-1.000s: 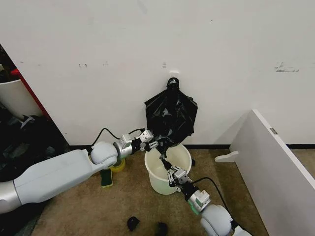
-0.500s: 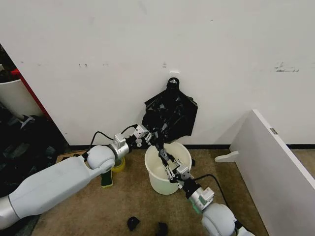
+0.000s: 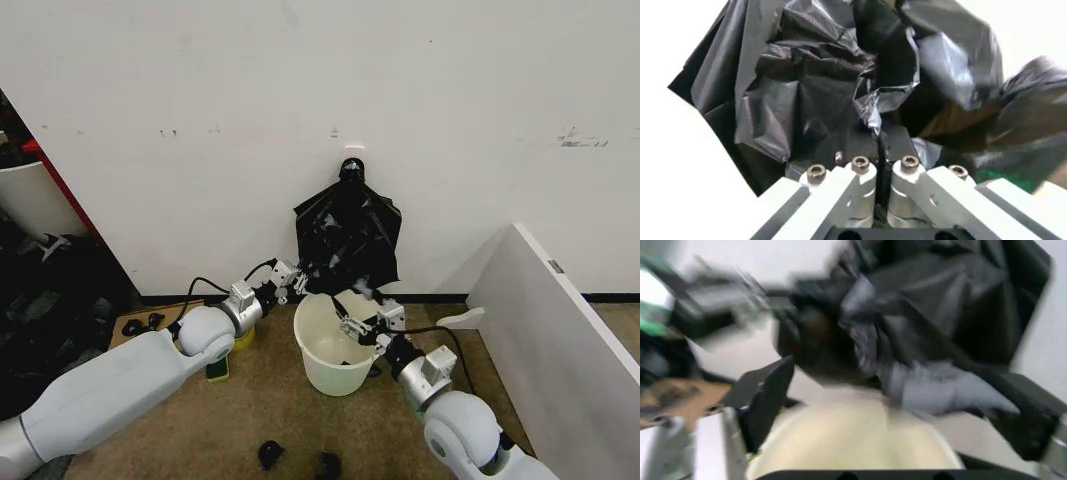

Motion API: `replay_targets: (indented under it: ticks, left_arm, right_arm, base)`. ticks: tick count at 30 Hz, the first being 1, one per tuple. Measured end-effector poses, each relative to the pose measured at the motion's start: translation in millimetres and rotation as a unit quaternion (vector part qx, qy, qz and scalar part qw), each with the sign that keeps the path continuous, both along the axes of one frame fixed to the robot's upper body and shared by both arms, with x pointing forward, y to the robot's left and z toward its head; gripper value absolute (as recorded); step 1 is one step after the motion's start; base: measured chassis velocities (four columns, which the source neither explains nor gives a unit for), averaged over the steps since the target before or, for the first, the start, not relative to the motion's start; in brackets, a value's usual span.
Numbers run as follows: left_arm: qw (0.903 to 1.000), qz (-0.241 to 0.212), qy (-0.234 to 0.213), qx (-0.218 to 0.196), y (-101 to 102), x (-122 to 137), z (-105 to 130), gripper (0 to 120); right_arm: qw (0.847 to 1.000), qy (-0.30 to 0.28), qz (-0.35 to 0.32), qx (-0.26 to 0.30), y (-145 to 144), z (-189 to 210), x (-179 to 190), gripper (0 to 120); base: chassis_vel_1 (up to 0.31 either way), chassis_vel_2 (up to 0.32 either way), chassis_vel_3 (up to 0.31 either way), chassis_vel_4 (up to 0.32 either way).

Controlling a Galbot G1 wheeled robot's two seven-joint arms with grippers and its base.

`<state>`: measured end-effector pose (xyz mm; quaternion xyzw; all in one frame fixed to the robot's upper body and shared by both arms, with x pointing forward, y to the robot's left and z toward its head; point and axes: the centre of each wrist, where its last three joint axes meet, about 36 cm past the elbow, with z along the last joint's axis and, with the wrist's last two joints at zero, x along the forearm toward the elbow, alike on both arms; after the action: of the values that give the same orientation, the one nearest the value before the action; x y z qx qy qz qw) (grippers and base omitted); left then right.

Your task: Place the garbage bag over the trash bin.

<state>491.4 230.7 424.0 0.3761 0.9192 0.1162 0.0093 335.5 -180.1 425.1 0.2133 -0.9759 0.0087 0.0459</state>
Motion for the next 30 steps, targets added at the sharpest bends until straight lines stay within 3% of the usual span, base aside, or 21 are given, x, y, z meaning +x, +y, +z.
replay_targets:
  ticks: [1,6,21,25,30]
  left_arm:
    - [1.0,0.002,-0.001,-0.002,-2,1,0,0]
    - [0.9999,0.012,-0.006,-0.008,-5,8,1,0]
    - [0.9998,0.014,-0.003,-0.014,-9,7,-5,0]
    - [0.9998,0.014,-0.002,-0.011,-7,4,-7,0]
    - [0.9998,0.015,-0.003,-0.012,-7,4,-6,0]
  right_arm:
    - [1.0,0.009,-0.015,-0.022,-1,0,0,98]
    - [0.996,0.061,-0.04,-0.052,-8,0,-2,100]
    - [0.999,0.027,-0.034,-0.01,-8,29,20,100]
    - [0.998,-0.013,-0.017,-0.052,12,32,46,100]
    - [0.996,-0.014,-0.005,-0.091,22,25,57,100]
  base:
    - [0.0,0.0,0.0,0.0]
    - [0.0,0.0,0.0,0.0]
    - [0.0,0.0,0.0,0.0]
    - [0.0,0.0,0.0,0.0]
    - [0.0,0.0,0.0,0.0]
